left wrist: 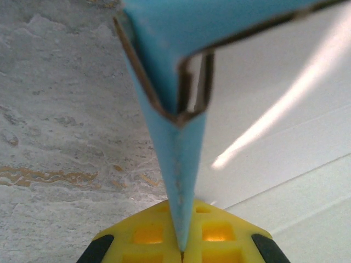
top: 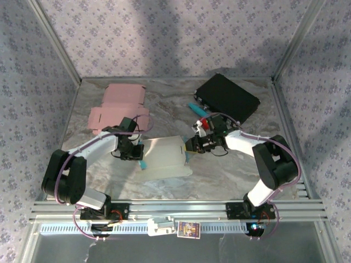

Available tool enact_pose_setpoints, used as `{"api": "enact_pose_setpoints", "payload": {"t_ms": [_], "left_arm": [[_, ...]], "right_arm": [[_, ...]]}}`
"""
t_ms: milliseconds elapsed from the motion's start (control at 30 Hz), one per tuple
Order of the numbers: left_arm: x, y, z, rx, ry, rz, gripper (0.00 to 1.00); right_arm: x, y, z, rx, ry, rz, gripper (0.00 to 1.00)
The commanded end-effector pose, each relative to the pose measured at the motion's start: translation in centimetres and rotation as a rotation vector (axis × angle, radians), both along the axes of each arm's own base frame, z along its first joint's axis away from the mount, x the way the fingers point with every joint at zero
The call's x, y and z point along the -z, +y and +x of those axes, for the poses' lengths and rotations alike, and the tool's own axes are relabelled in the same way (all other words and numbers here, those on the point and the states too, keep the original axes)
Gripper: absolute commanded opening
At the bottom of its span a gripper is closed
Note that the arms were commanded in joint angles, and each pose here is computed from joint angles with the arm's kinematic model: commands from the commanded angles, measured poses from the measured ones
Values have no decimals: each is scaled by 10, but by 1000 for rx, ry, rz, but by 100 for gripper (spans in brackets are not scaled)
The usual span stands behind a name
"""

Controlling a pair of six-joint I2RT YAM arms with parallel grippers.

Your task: Fold the paper box

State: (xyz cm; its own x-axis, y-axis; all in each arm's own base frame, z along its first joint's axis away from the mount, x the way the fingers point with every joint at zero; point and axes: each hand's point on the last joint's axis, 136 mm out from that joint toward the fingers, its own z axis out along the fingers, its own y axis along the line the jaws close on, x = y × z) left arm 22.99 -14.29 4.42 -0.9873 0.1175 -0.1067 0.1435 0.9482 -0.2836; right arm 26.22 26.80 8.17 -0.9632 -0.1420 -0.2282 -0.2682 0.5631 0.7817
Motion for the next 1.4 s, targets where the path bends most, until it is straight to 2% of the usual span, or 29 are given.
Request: {"api": "enact_pose_setpoints", "payload": {"t_ms": [0,200,400,633,900,1233,1367], "left_arm": [[-3,-2,5,21,-34,17,0],[-4,-2,5,29,-44,27,0],[-5,-1,4,19,-50,30,0],[-2,-1,0,2,-39,17,0],[1,0,-1,0,-39,22,0],[1,-1,0,0,-33,19,0],[0,0,0,3,-32,23,0]], "right_arm": [[2,3,1,-28,-12,-34,29],[9,4,0,-35,-4,-59,30],[-5,-6,3,0,-31,-44,29],[-18,-50,13,170,-58,-42,28],[26,-81,19,253,28,-166,25],[26,-32,18,85,28,-28,29],[23,-24,16,80,18,3,29]]}}
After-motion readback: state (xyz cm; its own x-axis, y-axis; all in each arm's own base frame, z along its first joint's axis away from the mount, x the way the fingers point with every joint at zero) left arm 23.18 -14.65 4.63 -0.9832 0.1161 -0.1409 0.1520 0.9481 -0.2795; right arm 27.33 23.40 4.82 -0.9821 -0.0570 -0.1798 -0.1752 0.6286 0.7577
